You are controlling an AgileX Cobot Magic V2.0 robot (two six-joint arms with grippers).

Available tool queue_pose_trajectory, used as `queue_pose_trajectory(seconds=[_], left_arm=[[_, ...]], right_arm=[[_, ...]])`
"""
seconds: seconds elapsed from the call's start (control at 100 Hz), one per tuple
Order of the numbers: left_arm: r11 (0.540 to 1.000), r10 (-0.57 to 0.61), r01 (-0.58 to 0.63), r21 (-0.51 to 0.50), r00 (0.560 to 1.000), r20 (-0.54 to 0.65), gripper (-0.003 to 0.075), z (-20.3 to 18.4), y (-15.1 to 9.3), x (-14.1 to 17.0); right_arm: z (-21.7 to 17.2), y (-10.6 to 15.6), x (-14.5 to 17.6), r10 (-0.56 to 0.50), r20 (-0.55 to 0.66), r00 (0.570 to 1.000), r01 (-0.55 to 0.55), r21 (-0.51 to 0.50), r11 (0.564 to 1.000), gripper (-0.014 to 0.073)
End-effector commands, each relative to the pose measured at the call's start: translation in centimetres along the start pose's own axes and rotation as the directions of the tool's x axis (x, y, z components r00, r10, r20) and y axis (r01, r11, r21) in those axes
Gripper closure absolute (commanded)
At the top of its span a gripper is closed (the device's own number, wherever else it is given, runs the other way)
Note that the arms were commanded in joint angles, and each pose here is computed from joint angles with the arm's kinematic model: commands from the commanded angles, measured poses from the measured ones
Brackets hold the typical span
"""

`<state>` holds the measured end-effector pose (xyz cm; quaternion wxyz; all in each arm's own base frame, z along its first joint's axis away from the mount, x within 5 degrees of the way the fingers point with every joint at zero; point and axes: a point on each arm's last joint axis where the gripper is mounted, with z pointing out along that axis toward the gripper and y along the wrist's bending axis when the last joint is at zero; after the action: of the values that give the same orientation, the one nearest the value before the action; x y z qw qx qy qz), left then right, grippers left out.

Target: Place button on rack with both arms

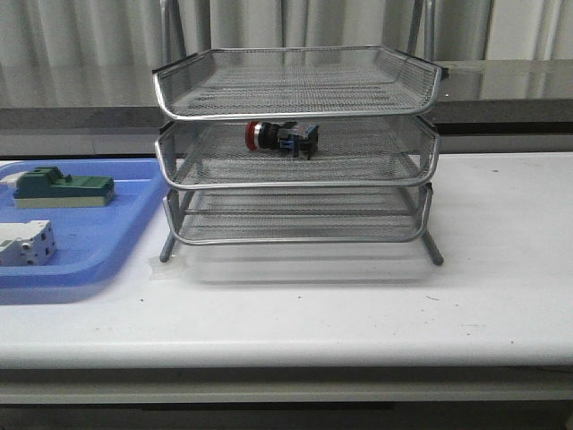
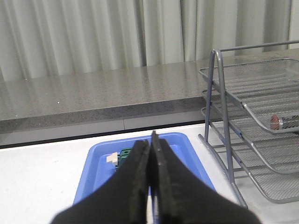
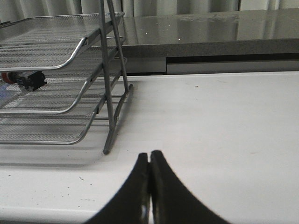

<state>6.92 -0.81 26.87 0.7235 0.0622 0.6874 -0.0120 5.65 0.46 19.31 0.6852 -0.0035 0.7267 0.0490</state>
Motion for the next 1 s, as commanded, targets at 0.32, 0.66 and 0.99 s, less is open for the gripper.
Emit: queue_pose_trajectory(seconds=[0.32,0.66,0.99], left_arm=[[0.999,-0.021,0.024,-0.041,0.997,0.076,0.0740,0.01,0.44,-1.37],[0.999,-0.021,0.024,-0.041,0.997,0.076,0.0740,0.01,0.44,-1.37],[0.999,-0.010,0.013,-0.042,0.997,0.076,0.0740,0.01,0.44,-1.37]], right_arm=[[-0.30,0.01,-1.36,-0.009,0.120,0.993,0.009,0.005,1.000,0.0655],[-0.30,0.01,-1.36,-0.009,0.120,0.993,0.009,0.005,1.000,0.0655],[-0.30,0.01,-1.36,-0.009,0.120,0.993,0.009,0.005,1.000,0.0655]])
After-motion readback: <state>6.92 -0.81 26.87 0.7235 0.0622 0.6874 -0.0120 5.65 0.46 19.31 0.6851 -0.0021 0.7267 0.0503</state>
